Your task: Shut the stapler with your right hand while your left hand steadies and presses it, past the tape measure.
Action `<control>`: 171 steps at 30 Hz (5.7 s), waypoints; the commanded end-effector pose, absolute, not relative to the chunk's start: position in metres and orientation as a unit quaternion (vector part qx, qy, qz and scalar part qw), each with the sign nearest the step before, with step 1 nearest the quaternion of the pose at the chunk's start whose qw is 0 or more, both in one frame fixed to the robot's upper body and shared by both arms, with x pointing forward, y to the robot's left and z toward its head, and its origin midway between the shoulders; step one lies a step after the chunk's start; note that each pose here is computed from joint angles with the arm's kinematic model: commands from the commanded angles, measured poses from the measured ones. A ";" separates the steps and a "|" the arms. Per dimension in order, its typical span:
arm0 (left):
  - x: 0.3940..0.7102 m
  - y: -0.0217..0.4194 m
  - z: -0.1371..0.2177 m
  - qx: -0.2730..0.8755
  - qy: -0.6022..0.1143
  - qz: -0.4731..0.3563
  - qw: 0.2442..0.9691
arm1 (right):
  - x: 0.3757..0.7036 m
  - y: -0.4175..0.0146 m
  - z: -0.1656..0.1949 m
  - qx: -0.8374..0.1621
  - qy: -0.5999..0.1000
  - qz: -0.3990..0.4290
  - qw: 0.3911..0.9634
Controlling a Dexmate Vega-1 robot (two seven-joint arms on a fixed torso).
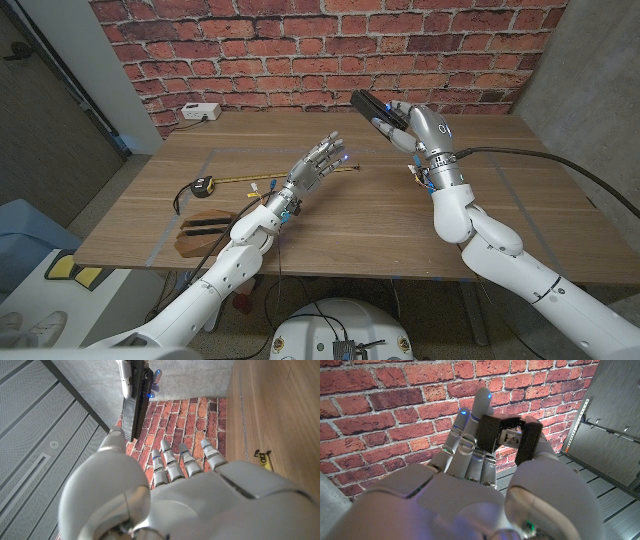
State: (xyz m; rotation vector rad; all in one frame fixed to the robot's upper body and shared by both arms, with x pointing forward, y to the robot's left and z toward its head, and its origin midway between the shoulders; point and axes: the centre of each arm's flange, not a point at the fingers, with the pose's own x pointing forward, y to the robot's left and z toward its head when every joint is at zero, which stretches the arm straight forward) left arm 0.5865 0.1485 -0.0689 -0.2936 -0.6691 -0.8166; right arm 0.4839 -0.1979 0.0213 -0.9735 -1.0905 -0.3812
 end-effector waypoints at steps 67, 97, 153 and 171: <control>0.563 0.117 -0.053 -0.118 -0.350 -0.425 0.827 | 0.464 -0.168 0.014 -0.399 -0.531 -0.061 0.745; 0.568 0.114 -0.050 -0.151 -0.364 -0.427 0.814 | 0.473 -0.172 -0.004 -0.428 -0.530 -0.047 0.731; 0.573 0.115 -0.058 -0.200 -0.345 -0.409 0.821 | 0.475 -0.166 -0.005 -0.448 -0.540 -0.041 0.711; 0.563 0.121 -0.057 -0.201 -0.359 -0.415 0.812 | 0.472 -0.162 -0.003 -0.439 -0.537 -0.031 0.720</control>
